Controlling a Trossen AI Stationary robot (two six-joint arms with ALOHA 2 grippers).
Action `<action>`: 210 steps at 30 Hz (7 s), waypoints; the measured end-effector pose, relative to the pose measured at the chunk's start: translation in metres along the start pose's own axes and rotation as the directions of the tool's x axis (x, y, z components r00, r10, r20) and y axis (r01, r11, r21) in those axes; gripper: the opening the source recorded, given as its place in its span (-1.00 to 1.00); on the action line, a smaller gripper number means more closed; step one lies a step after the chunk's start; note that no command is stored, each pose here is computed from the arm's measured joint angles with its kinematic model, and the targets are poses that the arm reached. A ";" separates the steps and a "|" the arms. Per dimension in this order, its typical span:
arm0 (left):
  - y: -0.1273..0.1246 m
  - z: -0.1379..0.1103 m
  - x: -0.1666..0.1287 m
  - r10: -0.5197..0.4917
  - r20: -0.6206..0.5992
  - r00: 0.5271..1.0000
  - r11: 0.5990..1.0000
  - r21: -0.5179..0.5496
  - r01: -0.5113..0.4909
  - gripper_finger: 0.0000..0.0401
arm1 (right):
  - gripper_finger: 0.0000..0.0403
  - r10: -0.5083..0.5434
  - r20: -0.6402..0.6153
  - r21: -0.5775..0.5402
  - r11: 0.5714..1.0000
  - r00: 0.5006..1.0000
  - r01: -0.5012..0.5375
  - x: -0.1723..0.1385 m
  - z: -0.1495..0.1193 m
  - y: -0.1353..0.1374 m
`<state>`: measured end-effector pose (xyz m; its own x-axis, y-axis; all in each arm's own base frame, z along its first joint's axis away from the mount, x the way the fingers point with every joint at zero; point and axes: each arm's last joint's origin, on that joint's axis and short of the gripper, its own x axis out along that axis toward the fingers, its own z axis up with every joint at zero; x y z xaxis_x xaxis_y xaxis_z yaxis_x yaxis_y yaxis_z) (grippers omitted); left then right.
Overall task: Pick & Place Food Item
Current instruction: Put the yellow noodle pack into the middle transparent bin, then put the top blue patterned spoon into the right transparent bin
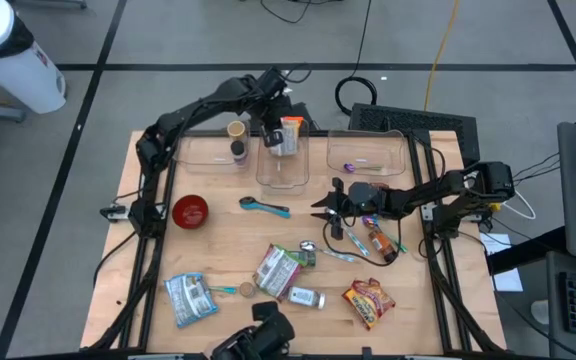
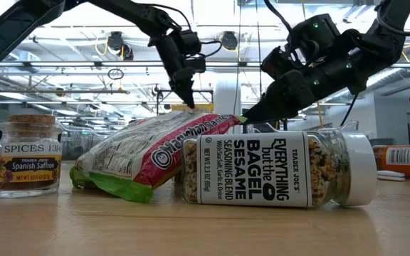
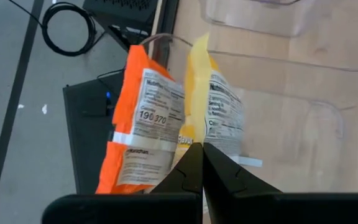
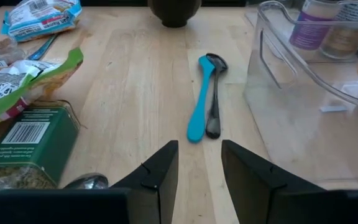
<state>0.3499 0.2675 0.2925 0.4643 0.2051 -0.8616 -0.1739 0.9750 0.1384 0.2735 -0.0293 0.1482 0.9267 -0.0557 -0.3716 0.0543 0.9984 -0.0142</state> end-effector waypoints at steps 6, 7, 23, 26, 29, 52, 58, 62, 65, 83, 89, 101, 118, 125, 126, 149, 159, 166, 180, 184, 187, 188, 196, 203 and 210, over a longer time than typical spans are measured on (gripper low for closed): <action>0.005 -0.002 -0.001 0.002 0.002 1.000 1.000 -0.022 -0.002 -1.00 | -0.43 0.000 -0.001 -0.001 1.000 1.000 0.000 0.000 0.000 0.000; 0.005 -0.002 0.000 0.000 0.003 1.000 1.000 -0.022 0.000 -1.00 | -0.43 0.000 0.000 -0.001 1.000 1.000 0.000 0.000 0.000 0.000; 0.005 -0.004 0.009 -0.009 -0.014 1.000 1.000 -0.030 0.008 -0.99 | -0.43 0.001 -0.001 0.003 1.000 1.000 -0.001 0.000 0.000 0.000; 0.005 -0.004 0.009 -0.009 -0.014 1.000 0.999 -0.031 0.008 -0.98 | -0.43 0.001 -0.001 0.003 1.000 1.000 -0.001 0.000 0.000 0.000; 0.005 -0.004 0.008 -0.009 -0.016 1.000 0.999 -0.038 0.008 -0.90 | -0.43 0.001 -0.001 0.004 1.000 1.000 -0.001 0.000 0.000 0.000; -0.006 0.002 -0.055 0.146 0.022 0.989 0.989 -0.019 -0.146 -0.46 | -0.43 0.000 -0.002 -0.005 1.000 1.000 0.000 0.000 0.000 0.000; -0.024 -0.009 -0.098 0.025 0.033 0.999 0.998 -0.065 -0.023 -0.46 | -0.43 0.001 -0.009 -0.004 1.000 1.000 -0.001 0.000 -0.001 0.000; -0.031 -0.018 -0.112 -0.122 0.092 0.988 0.989 -0.070 0.129 -0.46 | -0.43 0.001 -0.010 -0.004 1.000 1.000 -0.001 0.000 -0.001 0.000; -0.040 -0.031 -0.112 -0.199 0.121 0.972 0.976 -0.060 0.208 -0.46 | -0.43 0.001 -0.019 -0.003 1.000 1.000 -0.001 0.000 -0.002 0.000; -0.131 -0.152 -0.063 -0.100 0.544 0.833 0.948 -0.202 0.245 -0.46 | -0.43 0.001 -0.010 -0.003 1.000 1.000 -0.002 0.000 -0.001 0.000; -0.172 -0.167 -0.048 -0.055 0.763 0.644 0.952 -0.154 0.263 -0.46 | -0.43 0.000 0.034 -0.001 1.000 0.999 0.000 0.000 0.003 0.000; -0.230 -0.174 -0.045 -0.143 0.906 0.399 0.961 0.031 0.275 -0.46 | -0.43 0.002 0.243 0.060 0.998 0.970 -0.017 -0.003 0.023 0.000; -0.230 -0.171 -0.052 -0.134 0.931 0.338 0.974 0.062 0.217 -0.46 | -0.05 -0.056 -0.227 -0.040 0.998 0.972 0.048 -0.042 0.068 -0.006; -0.218 -0.163 -0.054 -0.061 0.935 0.350 0.983 -0.004 0.181 -0.45 | 0.09 -0.017 -0.442 0.161 0.982 0.897 0.098 -0.045 0.052 0.003; -0.217 -0.161 -0.054 -0.059 0.930 0.363 0.984 -0.007 0.179 -0.43 | 0.10 -0.011 -0.458 0.180 0.978 0.889 0.105 -0.043 0.047 0.006; -0.213 -0.154 -0.053 -0.054 0.902 0.429 0.986 -0.021 0.168 0.24 | 0.02 -0.131 -0.670 0.228 0.900 0.730 0.371 -0.005 -0.023 0.020; -0.213 -0.154 -0.052 -0.054 0.899 0.434 0.985 -0.023 0.170 0.24 | -0.44 -0.206 -0.689 0.158 0.893 0.695 0.421 -0.008 -0.026 0.017; -0.213 -0.154 -0.052 -0.053 0.899 0.434 0.985 -0.025 0.170 0.24 | -0.95 -0.217 -0.683 0.127 0.905 0.697 0.407 -0.008 -0.026 0.010; -0.212 -0.154 -0.052 -0.045 0.899 0.435 0.985 -0.032 0.168 0.24 | -0.99 -0.273 -0.495 0.046 0.940 0.825 0.339 -0.022 0.028 -0.013; -0.212 -0.154 -0.052 -0.045 0.899 0.436 0.985 -0.032 0.168 0.24 | -0.99 -0.295 -0.397 0.016 0.945 0.869 0.328 -0.037 0.048 -0.019; -0.212 -0.154 -0.052 -0.045 0.897 0.439 0.985 -0.032 0.168 0.24 | -0.99 -0.320 -0.340 -0.002 0.941 0.884 0.340 -0.052 0.060 -0.026; -0.212 -0.154 -0.052 -0.045 0.897 0.439 0.985 -0.032 0.168 0.24 | -1.00 -0.330 -0.314 -0.012 0.939 0.890 0.344 -0.058 0.065 -0.027; -0.212 -0.155 -0.051 -0.021 0.894 0.447 0.988 -0.051 0.149 0.24 | -1.00 -0.453 -0.246 -0.239 0.885 0.857 0.399 -0.096 0.106 -0.044; -0.212 -0.155 -0.051 -0.022 0.891 0.453 0.989 -0.046 0.138 0.24 | -1.00 -0.535 -0.300 -0.486 0.798 0.790 0.356 -0.111 0.120 -0.073; -0.212 -0.155 -0.050 -0.023 0.888 0.459 0.990 -0.044 0.136 0.24 | -1.00 -0.503 -0.363 -0.520 0.808 0.784 0.278 -0.117 0.106 -0.112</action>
<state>0.2286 0.0372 0.2307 0.9884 0.1474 0.0353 -0.1474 0.9891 -0.0019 0.1989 -0.1354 0.2917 0.5648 -0.5435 -0.6210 0.1083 0.7948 -0.5971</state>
